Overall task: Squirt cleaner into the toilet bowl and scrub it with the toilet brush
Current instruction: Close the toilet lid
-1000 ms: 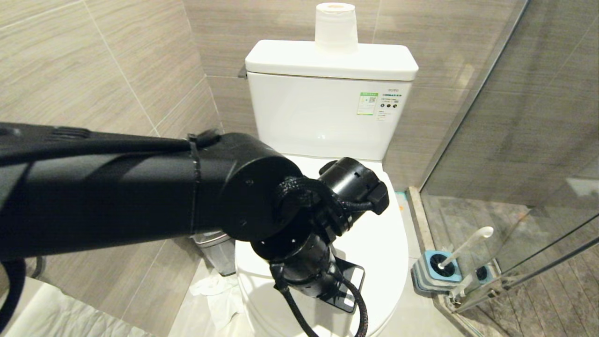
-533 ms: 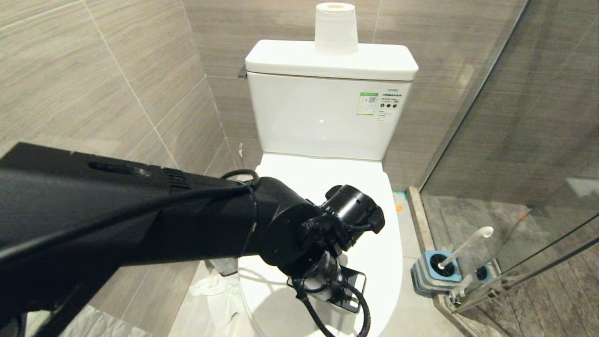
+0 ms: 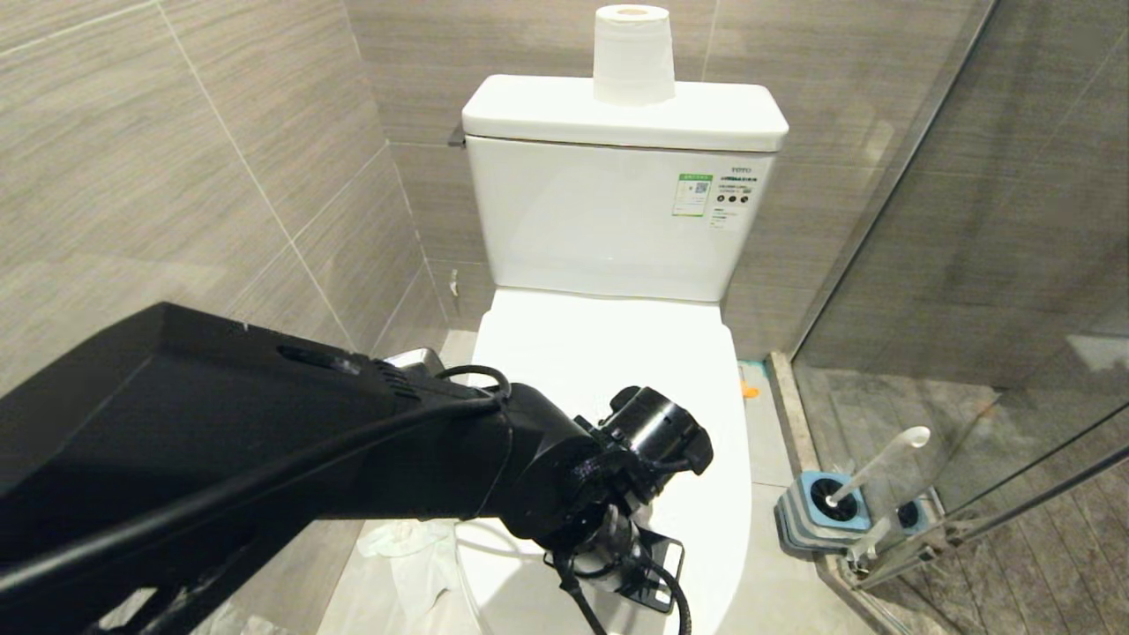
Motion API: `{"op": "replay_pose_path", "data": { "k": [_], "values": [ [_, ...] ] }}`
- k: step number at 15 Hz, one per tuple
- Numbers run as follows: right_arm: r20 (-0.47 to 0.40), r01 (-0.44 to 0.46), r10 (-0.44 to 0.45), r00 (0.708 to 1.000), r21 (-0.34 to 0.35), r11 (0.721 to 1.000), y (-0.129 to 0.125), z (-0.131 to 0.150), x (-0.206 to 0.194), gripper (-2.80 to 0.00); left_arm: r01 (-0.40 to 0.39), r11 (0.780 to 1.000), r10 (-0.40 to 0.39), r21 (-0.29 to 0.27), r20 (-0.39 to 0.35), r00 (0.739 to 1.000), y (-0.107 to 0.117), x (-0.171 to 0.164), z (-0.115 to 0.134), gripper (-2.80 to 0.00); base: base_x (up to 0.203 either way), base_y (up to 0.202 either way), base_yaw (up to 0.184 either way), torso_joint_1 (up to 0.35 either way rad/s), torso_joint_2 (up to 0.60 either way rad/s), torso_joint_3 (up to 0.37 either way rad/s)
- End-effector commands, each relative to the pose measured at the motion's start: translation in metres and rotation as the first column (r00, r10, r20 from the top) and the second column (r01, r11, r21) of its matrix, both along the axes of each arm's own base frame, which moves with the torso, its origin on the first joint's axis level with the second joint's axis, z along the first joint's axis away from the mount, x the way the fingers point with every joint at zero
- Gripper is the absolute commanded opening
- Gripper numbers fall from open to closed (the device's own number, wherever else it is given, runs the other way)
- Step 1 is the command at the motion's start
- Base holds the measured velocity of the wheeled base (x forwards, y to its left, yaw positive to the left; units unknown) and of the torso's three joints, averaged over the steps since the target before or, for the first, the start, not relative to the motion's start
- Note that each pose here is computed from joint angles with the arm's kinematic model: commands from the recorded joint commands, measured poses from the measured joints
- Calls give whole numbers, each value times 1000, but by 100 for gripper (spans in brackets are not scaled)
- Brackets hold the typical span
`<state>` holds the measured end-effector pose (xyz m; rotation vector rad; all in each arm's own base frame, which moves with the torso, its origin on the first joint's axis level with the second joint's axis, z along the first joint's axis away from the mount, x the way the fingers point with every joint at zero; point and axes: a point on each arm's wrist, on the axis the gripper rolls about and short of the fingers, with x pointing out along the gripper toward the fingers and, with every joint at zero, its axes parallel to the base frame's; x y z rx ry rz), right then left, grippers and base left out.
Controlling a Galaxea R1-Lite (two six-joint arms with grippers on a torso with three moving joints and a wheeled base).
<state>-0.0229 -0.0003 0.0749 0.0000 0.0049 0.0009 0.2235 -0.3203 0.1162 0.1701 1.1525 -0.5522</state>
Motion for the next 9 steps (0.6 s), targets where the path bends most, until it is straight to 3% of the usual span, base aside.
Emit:
{"op": "replay_pose_path", "data": {
  "k": [1, 5, 9],
  "values": [
    [-1, 0, 0, 1000, 0, 1000, 0, 0, 0, -280, -4, 1000, 4, 15, -16, 1000, -1, 2, -7, -280, 0, 0, 0, 0, 0, 0],
    [-1, -1, 1, 1000, 0, 1000, 0, 0, 0, -280, -10, 1000, 10, -12, -1, 1000, -5, 10, -16, -280, 0, 0, 0, 0, 0, 0],
    [-1, -1, 1, 1000, 0, 1000, 0, 0, 0, -280, -13, 999, 11, -43, -44, 999, -4, 12, -17, -280, 0, 0, 0, 0, 0, 0]
  ]
}}
